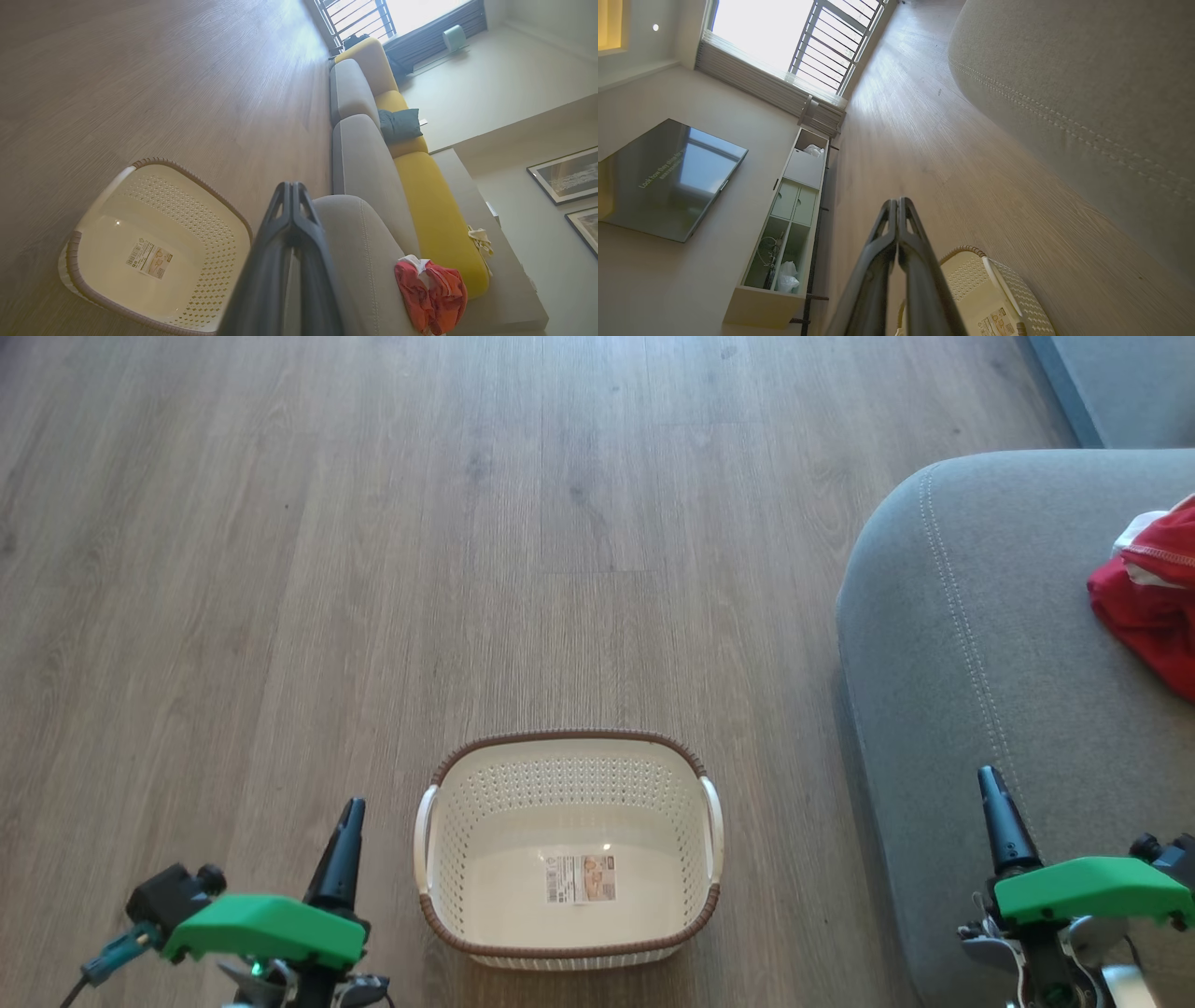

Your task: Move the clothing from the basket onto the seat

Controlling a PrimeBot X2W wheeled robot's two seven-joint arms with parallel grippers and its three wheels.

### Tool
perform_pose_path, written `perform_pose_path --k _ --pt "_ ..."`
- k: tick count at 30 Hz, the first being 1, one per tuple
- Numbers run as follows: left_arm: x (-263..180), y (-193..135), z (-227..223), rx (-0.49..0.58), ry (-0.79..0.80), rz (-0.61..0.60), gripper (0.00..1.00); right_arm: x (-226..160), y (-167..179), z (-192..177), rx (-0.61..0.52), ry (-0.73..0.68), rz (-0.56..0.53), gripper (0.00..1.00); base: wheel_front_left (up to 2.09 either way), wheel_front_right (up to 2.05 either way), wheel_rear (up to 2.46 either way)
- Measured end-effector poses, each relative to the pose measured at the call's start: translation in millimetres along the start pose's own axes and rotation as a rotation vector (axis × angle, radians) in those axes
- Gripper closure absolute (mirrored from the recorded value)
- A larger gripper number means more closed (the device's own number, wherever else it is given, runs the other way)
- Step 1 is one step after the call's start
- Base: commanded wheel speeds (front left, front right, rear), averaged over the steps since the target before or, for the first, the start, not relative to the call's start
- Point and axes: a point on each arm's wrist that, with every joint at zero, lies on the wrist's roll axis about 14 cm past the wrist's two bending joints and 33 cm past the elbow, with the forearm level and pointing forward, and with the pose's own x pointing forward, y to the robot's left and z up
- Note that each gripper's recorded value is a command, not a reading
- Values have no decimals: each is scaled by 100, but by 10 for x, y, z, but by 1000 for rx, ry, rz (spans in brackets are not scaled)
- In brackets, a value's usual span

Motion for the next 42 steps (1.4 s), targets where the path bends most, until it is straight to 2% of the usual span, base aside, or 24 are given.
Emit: perform_pose_path --k 26,42 --pt "66 -18 170 -302 -13 -31 100 -15 35 76 293 -3 16 100 0 0 0" --pt "111 -81 294 -482 -27 -78 100 13 154 153 471 -9 63 100 0 0 0"
